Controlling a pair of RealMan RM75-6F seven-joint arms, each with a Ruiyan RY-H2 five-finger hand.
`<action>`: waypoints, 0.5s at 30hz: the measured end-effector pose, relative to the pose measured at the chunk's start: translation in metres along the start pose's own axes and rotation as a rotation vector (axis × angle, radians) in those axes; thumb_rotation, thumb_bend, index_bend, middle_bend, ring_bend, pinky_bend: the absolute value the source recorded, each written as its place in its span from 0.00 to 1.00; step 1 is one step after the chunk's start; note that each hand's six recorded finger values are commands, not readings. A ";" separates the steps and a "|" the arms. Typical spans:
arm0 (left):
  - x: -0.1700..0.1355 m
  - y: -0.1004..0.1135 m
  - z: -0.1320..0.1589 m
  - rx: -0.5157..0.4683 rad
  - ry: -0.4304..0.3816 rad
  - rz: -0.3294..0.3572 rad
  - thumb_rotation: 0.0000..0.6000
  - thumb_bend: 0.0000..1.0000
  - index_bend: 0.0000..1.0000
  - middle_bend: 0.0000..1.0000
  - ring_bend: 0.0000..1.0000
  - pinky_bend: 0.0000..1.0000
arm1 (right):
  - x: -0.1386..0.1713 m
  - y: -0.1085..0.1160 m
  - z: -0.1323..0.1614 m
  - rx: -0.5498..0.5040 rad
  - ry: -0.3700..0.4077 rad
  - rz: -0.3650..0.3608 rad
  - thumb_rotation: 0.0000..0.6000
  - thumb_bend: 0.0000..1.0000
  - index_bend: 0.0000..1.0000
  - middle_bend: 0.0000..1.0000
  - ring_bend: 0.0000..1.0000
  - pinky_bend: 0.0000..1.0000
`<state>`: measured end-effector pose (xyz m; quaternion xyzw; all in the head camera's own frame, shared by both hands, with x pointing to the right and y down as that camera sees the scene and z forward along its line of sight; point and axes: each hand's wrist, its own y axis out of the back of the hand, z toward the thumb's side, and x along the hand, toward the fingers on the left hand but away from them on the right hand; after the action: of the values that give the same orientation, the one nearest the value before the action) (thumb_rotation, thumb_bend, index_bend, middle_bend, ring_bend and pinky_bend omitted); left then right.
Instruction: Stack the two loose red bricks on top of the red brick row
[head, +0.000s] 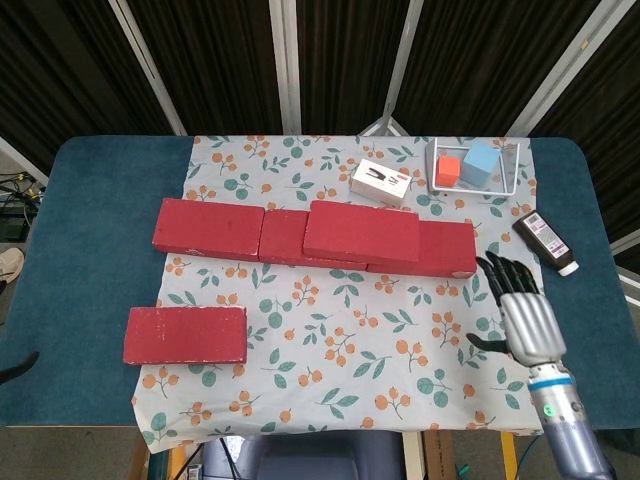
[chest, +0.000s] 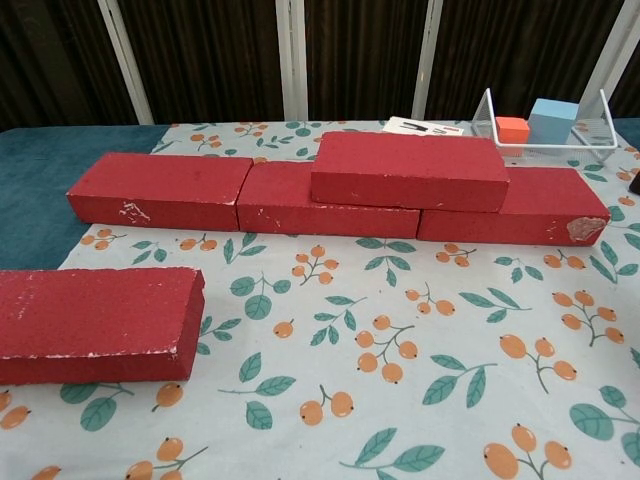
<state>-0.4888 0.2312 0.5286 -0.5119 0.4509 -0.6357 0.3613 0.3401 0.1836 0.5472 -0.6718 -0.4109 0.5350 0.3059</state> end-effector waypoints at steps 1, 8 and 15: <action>-0.001 0.000 0.001 -0.010 0.004 -0.001 1.00 0.00 0.02 0.00 0.00 0.16 | 0.008 -0.002 -0.006 -0.001 -0.014 -0.003 1.00 0.08 0.00 0.00 0.00 0.00; 0.003 0.000 0.006 -0.120 0.012 -0.061 1.00 0.00 0.00 0.00 0.00 0.14 | 0.045 -0.021 -0.030 -0.016 -0.066 0.004 1.00 0.08 0.00 0.00 0.00 0.00; 0.028 0.001 0.020 -0.135 -0.019 -0.212 1.00 0.00 0.00 0.00 0.00 0.10 | 0.054 -0.033 -0.040 -0.046 -0.079 0.019 1.00 0.08 0.00 0.00 0.00 0.00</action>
<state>-0.4751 0.2012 0.5384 -0.5860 0.4327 -0.6334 0.2612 0.3761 0.2476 0.5595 -0.6608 -0.4287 0.5543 0.2688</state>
